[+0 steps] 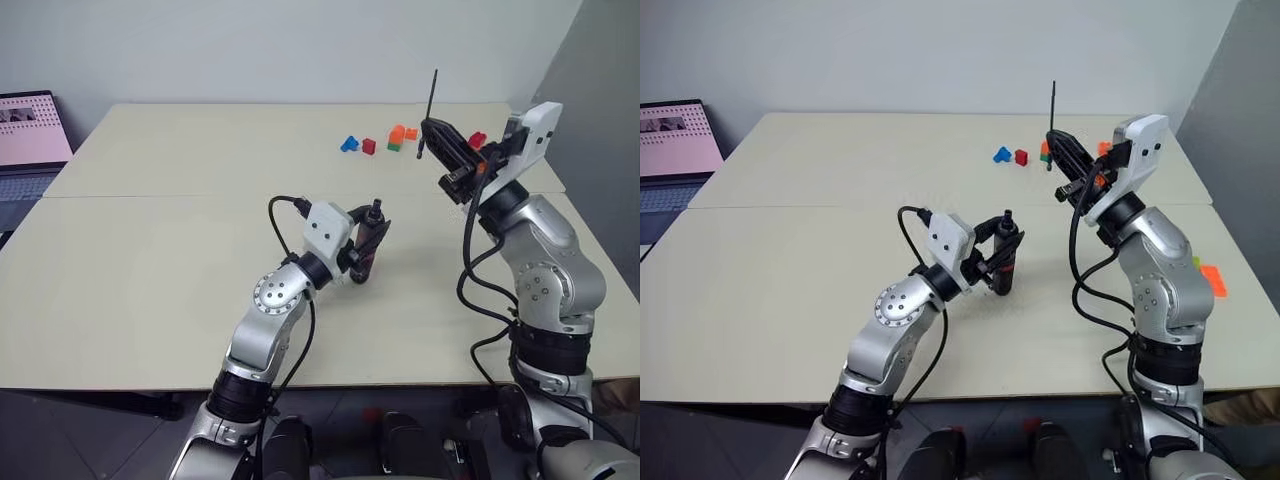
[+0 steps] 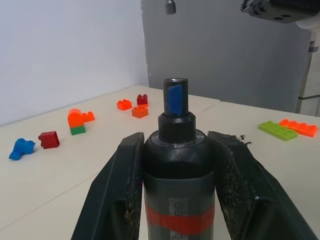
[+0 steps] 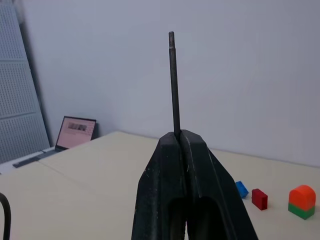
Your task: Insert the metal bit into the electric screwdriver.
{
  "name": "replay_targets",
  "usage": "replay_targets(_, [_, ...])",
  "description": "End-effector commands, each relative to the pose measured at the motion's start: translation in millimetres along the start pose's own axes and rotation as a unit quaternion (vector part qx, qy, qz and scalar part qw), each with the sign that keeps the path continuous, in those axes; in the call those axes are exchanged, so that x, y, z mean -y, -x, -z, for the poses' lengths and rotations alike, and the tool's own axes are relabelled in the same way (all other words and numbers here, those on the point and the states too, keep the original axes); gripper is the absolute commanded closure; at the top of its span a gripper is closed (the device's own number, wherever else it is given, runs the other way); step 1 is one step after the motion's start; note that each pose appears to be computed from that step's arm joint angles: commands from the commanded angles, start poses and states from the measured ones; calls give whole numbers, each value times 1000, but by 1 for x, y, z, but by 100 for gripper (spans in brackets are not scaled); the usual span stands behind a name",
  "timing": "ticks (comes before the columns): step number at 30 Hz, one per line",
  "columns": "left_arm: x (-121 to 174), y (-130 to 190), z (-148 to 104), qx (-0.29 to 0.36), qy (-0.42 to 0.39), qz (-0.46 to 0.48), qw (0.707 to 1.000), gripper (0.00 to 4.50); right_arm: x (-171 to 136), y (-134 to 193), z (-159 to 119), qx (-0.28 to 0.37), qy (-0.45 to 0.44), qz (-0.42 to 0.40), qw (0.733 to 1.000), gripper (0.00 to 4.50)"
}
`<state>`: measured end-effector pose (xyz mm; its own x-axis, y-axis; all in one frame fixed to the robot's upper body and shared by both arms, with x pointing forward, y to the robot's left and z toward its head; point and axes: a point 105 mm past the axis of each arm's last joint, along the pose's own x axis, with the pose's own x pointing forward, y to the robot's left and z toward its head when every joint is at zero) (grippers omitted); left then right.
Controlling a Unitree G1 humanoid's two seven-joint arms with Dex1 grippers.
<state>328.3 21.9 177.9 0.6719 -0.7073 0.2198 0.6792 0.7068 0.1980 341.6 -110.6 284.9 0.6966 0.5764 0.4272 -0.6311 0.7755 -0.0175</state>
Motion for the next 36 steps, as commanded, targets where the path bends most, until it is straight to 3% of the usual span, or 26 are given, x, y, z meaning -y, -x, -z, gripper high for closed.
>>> replay_targets(1, [4,1,-3,3,-3,-3,1000,286,-17,0,-17,37,-17,-27,999,450])
replay_targets(9, [-2,3,-3,3,-6,-17,1000,286,-30,-1,-19,49,-15,-21,998,450])
replay_targets(18, [4,3,-5,8,-2,-25,1000,286,-57,5,-1,43,-6,-20,999,450])
replay_targets(36, [0,10,-3,-1,-1,-43,999,286,-77,9,12,33,-32,-31,998,450])
